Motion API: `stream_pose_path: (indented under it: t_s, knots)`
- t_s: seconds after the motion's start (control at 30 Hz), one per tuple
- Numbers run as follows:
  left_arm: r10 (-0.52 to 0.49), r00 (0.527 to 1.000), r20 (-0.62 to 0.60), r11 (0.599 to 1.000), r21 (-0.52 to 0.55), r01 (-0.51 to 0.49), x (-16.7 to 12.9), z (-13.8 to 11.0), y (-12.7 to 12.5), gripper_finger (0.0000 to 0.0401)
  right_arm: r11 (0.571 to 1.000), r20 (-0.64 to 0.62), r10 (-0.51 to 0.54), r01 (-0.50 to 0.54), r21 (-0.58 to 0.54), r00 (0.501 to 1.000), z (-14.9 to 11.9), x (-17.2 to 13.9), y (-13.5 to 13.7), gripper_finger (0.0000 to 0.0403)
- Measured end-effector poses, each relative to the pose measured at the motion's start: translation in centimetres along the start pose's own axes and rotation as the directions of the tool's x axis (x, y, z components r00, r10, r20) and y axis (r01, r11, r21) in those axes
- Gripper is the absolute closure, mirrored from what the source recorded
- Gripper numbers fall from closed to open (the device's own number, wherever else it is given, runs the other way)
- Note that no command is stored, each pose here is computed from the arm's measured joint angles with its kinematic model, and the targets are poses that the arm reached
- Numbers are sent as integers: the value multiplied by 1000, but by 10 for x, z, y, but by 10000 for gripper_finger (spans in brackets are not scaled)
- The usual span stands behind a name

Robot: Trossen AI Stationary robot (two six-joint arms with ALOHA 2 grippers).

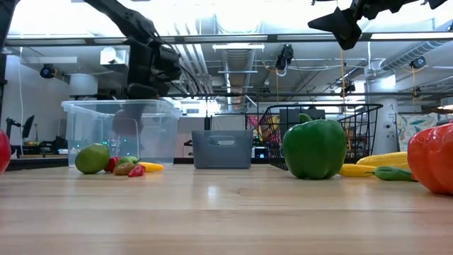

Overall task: Sort produce into baskets
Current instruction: Put the red apple into the transparent bin

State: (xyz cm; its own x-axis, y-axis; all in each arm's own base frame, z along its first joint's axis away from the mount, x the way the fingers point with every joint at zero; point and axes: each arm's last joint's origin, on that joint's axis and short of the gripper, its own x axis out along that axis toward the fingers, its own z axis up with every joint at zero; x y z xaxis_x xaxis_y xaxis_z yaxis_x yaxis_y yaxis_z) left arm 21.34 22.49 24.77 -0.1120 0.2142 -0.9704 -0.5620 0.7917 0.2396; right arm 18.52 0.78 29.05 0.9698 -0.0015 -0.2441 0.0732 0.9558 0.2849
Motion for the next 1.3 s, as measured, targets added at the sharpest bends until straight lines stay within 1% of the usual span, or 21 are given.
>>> stream_pose_path:
  t_s: [0.03, 0.27, 0.33, 0.47, 0.6, 0.7, 0.8, 0.9, 1.07, 1.3]
  knots:
    - [-14, 1000, -3, 1000, -3, 14, 2, 1, 0, 156, 1000, -1, 0, 0, 0, 1000, 0, 0, 0, 161]
    - [-30, 1000, 2, 1000, -5, 30, 3, 2, -1, 156, 1000, -1, -1, 1, 0, 1000, 0, 0, 0, 161]
    - [-41, 999, 5, 999, 16, 41, 2, 2, -1, 156, 1000, -2, -1, 1, 0, 1000, 0, 0, 0, 161]
    - [-58, 998, 6, 988, 142, 56, 2, 2, -2, 156, 1000, -2, -1, 1, 0, 1000, 0, 0, 0, 161]
    - [-66, 998, 7, 950, 305, 61, 2, 1, -2, 156, 1000, -2, -1, 1, 0, 1000, 0, 0, 0, 161]
    - [-64, 998, 19, 923, 380, 52, 2, 3, -2, 156, 1000, -2, -1, 1, 0, 1000, 0, 0, 0, 161]
    - [-63, 998, 24, 901, 431, 47, 2, 3, -2, 156, 1000, -2, -1, 1, 0, 1000, 0, 0, 0, 161]
    - [-78, 996, 33, 891, 450, 55, 2, 4, -2, 156, 1000, -2, -1, 1, 0, 1000, 0, 0, 0, 161]
    - [-175, 983, 57, 876, 465, 129, 2, 5, -5, 156, 1000, -2, -1, 1, -8, 1000, 0, 0, 0, 161]
    - [-179, 980, 90, 881, 458, 119, 2, 8, -5, 156, 1000, -2, 0, 0, -8, 1000, 0, 0, 0, 161]
